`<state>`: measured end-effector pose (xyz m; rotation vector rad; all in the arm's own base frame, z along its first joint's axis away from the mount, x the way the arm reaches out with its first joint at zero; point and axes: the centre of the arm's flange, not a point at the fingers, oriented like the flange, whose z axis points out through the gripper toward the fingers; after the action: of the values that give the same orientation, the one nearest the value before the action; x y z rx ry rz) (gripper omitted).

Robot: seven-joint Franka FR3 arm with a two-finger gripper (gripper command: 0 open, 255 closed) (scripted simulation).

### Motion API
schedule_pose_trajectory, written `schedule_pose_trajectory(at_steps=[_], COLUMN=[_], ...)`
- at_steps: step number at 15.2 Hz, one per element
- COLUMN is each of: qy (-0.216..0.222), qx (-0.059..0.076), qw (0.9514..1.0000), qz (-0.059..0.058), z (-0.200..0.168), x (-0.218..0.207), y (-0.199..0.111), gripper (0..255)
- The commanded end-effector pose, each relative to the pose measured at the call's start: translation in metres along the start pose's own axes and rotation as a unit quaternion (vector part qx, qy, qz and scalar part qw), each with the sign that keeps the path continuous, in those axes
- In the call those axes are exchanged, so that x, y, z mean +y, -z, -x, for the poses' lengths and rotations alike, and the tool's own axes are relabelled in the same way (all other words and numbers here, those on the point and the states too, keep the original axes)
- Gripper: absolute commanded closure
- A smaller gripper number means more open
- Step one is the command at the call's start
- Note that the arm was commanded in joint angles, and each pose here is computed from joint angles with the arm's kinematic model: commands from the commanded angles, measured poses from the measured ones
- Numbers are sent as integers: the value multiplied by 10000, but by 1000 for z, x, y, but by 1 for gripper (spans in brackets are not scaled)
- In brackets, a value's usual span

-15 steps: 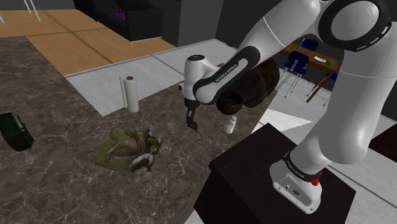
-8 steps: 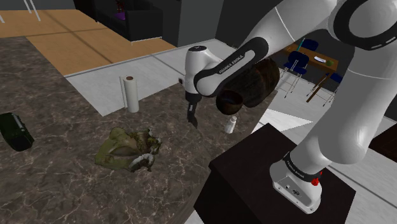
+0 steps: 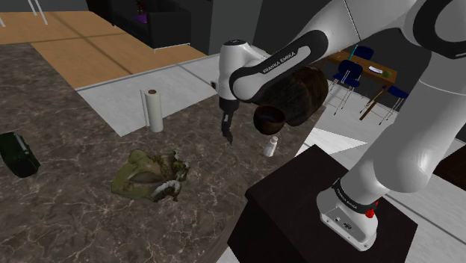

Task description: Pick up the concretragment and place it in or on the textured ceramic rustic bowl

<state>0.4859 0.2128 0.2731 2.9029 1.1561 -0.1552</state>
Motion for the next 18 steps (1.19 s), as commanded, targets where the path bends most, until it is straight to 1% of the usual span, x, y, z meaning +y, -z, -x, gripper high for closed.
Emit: schedule_pose_trajectory(at_steps=[1,6,7,18], qy=[0,0,0,0], qx=[-2,-2,-2,-2], qw=[10000,10000,10000,10000], qz=[-2,-2,-2,-2], z=[0,3,3,91], x=[0,0,0,115], y=[11,37,38,37], gripper=[255,255,255,255])
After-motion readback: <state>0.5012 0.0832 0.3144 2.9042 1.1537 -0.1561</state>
